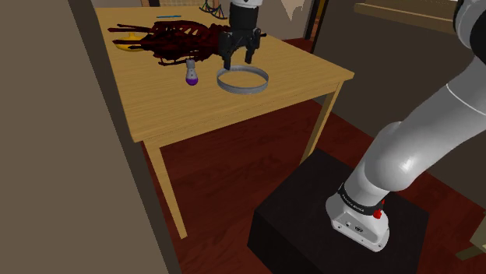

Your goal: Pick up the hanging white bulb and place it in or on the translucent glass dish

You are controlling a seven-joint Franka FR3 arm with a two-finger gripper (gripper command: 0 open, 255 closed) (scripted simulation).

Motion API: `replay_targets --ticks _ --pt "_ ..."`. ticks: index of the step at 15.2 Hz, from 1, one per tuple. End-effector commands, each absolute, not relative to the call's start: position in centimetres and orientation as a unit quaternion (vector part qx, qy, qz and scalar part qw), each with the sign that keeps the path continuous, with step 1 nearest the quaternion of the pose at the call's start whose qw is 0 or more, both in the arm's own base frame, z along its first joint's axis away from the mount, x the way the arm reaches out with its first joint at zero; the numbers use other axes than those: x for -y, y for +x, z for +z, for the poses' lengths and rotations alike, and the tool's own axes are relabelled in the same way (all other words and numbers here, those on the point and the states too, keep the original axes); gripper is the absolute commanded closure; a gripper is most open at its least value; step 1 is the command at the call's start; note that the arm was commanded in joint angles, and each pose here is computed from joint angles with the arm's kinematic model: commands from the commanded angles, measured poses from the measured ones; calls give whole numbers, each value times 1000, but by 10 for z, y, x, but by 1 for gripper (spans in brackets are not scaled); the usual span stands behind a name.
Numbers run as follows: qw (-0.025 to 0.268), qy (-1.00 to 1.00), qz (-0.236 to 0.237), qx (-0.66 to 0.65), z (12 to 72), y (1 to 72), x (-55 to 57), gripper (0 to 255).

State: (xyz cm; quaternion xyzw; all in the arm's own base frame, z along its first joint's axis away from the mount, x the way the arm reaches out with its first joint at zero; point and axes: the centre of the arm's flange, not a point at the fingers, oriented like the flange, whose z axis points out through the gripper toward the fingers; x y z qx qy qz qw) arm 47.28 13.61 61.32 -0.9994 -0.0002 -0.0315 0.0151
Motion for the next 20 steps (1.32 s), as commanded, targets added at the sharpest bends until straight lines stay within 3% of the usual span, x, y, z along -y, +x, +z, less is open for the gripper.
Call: replay_targets --ticks 1,10,20 --pt "17 -999 -33 7 618 494 -151 0" --pt "24 -998 -37 37 635 587 -220 0" --pt "24 -998 -37 37 595 591 -223 0"
